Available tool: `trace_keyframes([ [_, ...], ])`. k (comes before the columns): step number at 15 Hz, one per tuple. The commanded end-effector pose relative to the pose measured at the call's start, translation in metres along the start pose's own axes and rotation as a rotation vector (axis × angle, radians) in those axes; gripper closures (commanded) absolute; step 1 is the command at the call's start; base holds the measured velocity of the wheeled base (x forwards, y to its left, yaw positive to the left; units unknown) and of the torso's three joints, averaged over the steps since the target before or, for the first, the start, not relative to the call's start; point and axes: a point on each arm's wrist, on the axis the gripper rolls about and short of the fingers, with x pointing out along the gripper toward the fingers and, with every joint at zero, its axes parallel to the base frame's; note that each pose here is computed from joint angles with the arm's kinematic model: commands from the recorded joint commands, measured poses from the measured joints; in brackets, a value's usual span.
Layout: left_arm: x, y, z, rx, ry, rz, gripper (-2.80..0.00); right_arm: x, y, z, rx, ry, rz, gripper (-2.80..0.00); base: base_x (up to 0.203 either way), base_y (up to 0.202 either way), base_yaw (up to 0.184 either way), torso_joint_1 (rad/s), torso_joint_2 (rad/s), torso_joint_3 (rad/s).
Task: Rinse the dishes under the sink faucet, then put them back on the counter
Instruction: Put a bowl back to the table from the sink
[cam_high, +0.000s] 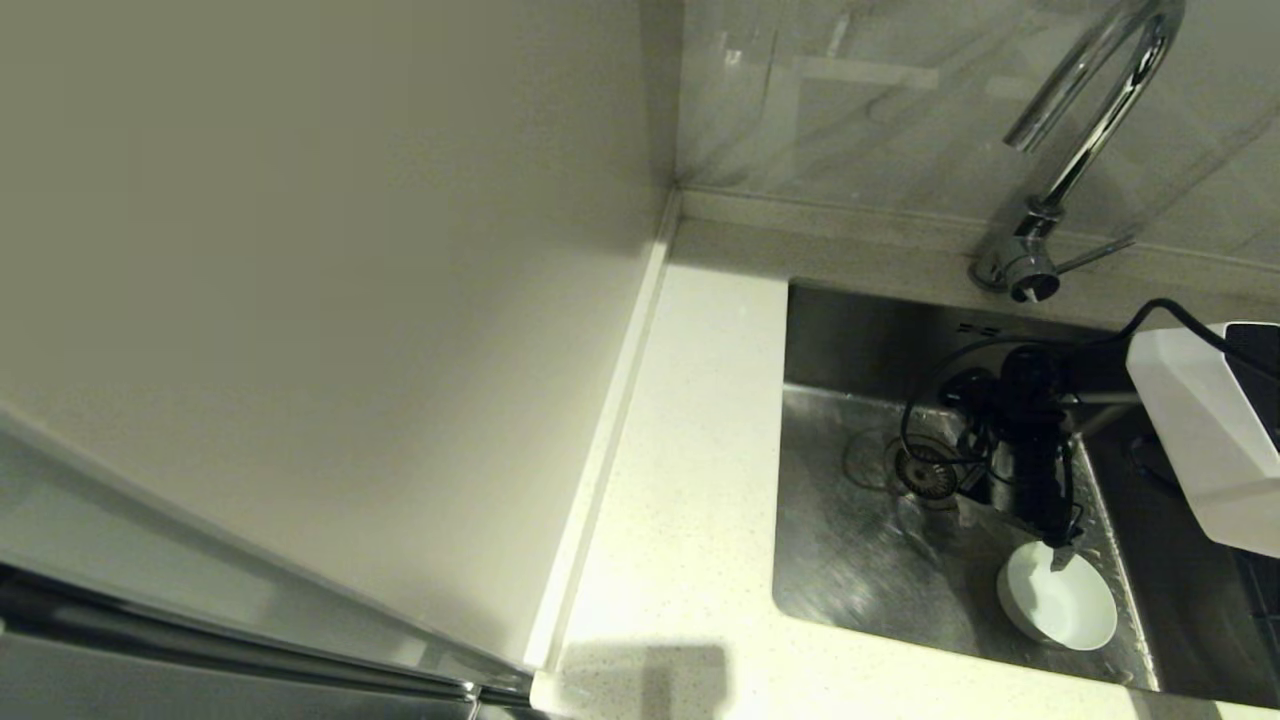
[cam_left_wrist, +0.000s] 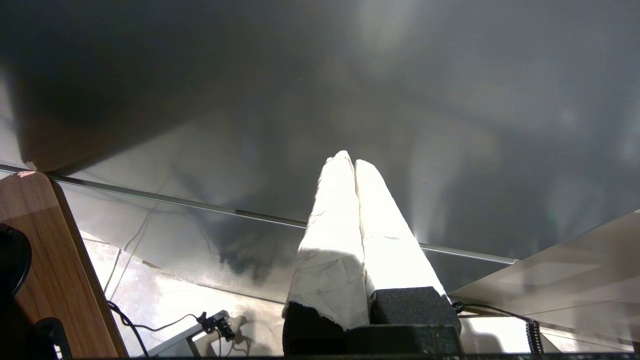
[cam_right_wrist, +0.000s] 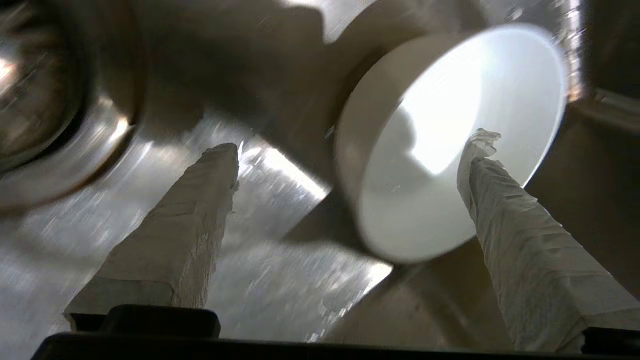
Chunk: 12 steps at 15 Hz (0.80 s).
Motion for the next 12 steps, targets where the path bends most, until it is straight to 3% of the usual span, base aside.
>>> trace_keyframes([
  [1, 0.000, 0.000, -0.001, 0.000, 0.003, 0.000, 0.00, 0.012, -0.002, 0.002, 0.009, 0.003, -0.034, -2.80, 0.000, 0.000, 0.000, 0.000, 0.00, 0.000],
  [9, 0.000, 0.000, -0.001, 0.000, 0.003, -0.001, 0.00, 0.032, -0.006, 0.012, 0.027, 0.016, -0.062, -2.80, 0.000, 0.000, 0.000, 0.000, 0.00, 0.000],
  [10, 0.000, 0.000, -0.001, 0.000, 0.003, 0.000, 0.00, 0.034, -0.007, 0.013, 0.026, 0.019, -0.066, -0.17, 0.000, 0.000, 0.000, 0.000, 0.00, 0.000],
  [12, 0.000, 0.000, -0.001, 0.000, 0.003, -0.001, 0.00, 0.034, -0.009, 0.015, 0.015, 0.022, -0.065, 0.00, 0.000, 0.000, 0.000, 0.000, 0.00, 0.000],
])
